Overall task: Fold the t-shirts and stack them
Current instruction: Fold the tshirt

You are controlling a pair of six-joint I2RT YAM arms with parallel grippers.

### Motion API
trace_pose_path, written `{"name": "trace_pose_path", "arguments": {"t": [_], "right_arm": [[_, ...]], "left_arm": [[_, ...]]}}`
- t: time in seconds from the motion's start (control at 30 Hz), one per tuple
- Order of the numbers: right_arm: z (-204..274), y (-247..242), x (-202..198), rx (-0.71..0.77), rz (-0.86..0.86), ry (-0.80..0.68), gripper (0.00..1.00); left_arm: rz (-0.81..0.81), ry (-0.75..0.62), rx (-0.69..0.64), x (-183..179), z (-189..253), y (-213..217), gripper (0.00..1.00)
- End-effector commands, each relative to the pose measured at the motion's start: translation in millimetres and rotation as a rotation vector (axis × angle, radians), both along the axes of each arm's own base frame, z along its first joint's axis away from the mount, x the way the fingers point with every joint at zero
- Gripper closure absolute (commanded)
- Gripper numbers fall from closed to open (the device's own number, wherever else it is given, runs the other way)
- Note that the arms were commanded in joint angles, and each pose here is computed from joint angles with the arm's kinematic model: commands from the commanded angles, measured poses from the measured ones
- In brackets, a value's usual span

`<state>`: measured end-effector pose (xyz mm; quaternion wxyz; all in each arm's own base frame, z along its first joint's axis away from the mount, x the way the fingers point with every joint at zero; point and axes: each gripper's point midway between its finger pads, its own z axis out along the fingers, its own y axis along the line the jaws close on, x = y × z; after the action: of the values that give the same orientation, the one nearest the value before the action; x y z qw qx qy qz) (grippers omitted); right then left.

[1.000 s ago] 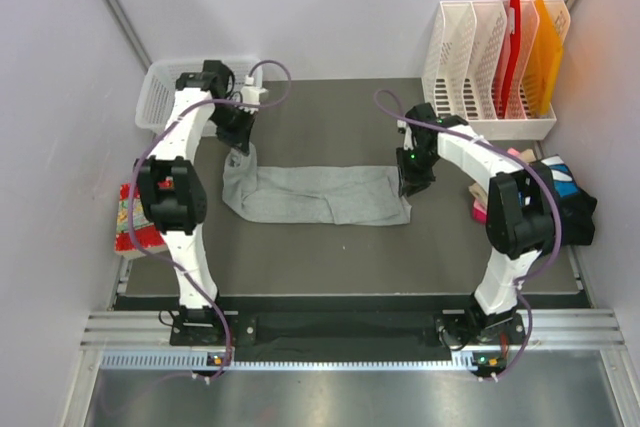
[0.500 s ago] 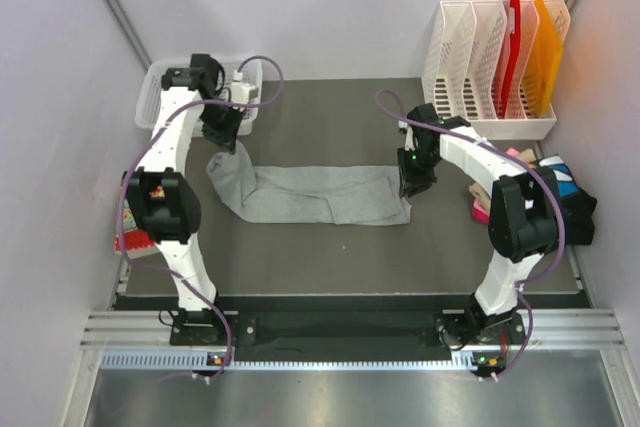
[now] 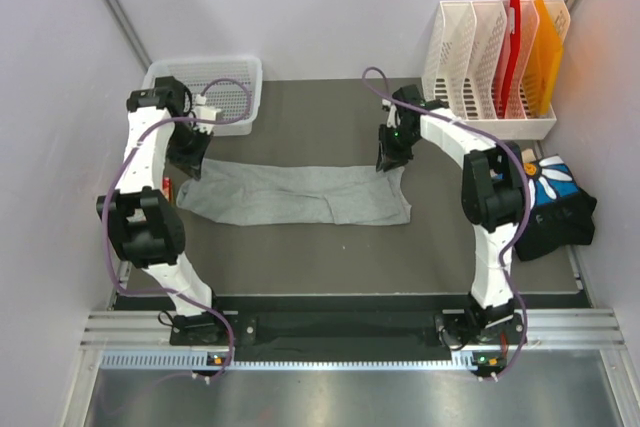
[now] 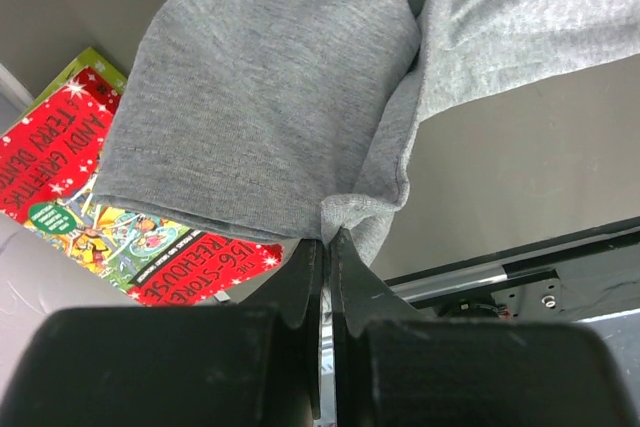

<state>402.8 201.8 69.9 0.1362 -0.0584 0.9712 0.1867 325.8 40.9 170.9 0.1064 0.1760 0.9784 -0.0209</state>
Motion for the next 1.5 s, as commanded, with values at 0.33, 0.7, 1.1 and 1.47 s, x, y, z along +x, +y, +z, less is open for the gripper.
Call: {"name": "trace_pose_path", "arguments": {"t": [0.33,0.7,1.1,1.47], "right_arm": [[-39.0,5.5,-13.7,0.021,0.003,0.085,0.73],[-37.1,-12.1,-14.0,-0.005,-0.024,0.077,0.73],[-23.0,-15.6,-16.4,-0.012,-0.028,0.051,0.73],[-17.6,-19.5,-22.2,-0.021,-0.027,0.041,0.73]], "left_arm": [[0.109,0.153,0.049,-25.4,-2.8,66.3,1.00],[0.001,0.118,0.029,9.6,-0.8,24.9,1.00],[-0.270,0.105,0.089,27.8,-1.9,-58.7,1.00],[-0.447,0.166,0.103,19.6,-23.9,-125.9,1.00]]}}
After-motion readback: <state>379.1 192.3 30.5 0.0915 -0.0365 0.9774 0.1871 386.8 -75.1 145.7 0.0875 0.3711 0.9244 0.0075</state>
